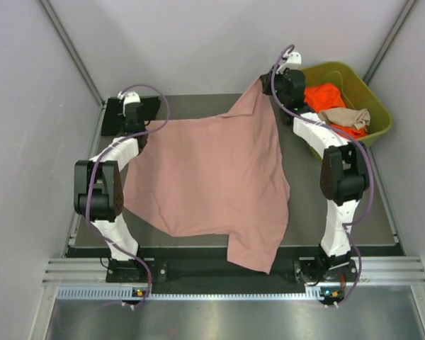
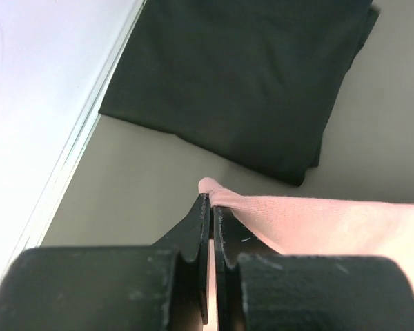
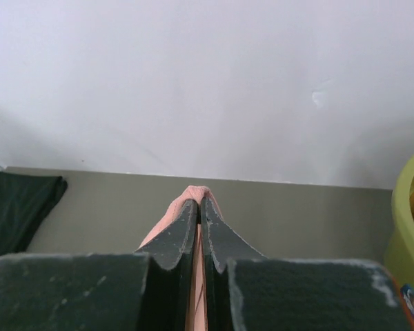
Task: Fold and stack the t-shirts
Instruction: Flatten the tshirt out
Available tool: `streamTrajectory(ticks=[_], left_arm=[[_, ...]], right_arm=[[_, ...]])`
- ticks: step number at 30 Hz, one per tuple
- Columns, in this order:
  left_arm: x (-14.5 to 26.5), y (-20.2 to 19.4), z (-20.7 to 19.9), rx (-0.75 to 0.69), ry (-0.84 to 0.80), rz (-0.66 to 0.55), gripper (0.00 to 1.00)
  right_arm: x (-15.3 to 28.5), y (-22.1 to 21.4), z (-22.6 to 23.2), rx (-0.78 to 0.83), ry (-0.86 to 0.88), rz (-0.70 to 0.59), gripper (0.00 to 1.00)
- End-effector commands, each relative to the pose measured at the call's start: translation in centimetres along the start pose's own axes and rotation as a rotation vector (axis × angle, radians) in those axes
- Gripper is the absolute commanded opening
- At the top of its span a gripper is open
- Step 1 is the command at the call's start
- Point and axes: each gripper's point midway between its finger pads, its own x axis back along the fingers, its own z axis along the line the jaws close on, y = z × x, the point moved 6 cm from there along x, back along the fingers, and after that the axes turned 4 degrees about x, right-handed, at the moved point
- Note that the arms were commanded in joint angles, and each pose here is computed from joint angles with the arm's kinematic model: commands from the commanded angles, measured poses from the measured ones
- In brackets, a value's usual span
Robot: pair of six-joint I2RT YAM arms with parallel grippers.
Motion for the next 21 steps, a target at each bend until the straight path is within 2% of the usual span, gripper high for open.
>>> streamTrajectory(ticks=[1,4,5,8,10,11,13,14,16,17,21], left_arm=[[1.1,5.0,-0.2,0.108,-0.052,-0.101,0.00],[3.5,8.5,0.2,0.183,-0.082,-0.186,0.00],[5.1,10.5,0.6,0.215,-0.102,-0.245,0.00],[8.8,15.0,1.4,0.270,-0.156,-0.367,0.00],[11.1,17.5,2.0,0.301,-0.181,-0.437,0.00],[13.3,19.2,2.6,0.317,-0.211,-0.490,0.00],[16.0,21.0,3.4,0.337,-0.242,-0.552,0.00],[18.5,22.4,4.3,0.354,-0.265,-0.608,0.00],[21.5,23.7,5.5,0.366,-0.277,-0.667,0.00],[24.2,24.7,6.7,0.384,-0.288,-0.725,0.00],[31.2,26.5,9.7,0.403,-0.314,-0.849,0.00]], right_arm=[[0.2,7.0,-0.3,-0.009,0.007,-0.143,0.00],[1.6,12.1,-0.3,-0.019,0.012,-0.226,0.00],[2.6,15.4,0.4,-0.010,0.025,-0.283,0.00],[6.0,21.3,1.4,0.044,0.036,-0.366,0.00],[8.0,23.6,1.9,0.071,0.032,-0.387,0.00],[10.4,26.4,2.6,0.097,0.036,-0.445,0.00],[12.9,28.5,3.3,0.117,0.040,-0.484,0.00],[15.6,30.5,3.8,0.134,0.039,-0.529,0.00],[18.6,32.2,4.4,0.142,0.035,-0.574,0.00],[21.7,33.9,4.9,0.147,0.036,-0.624,0.00],[29.8,37.2,6.1,0.145,0.032,-0.747,0.00]])
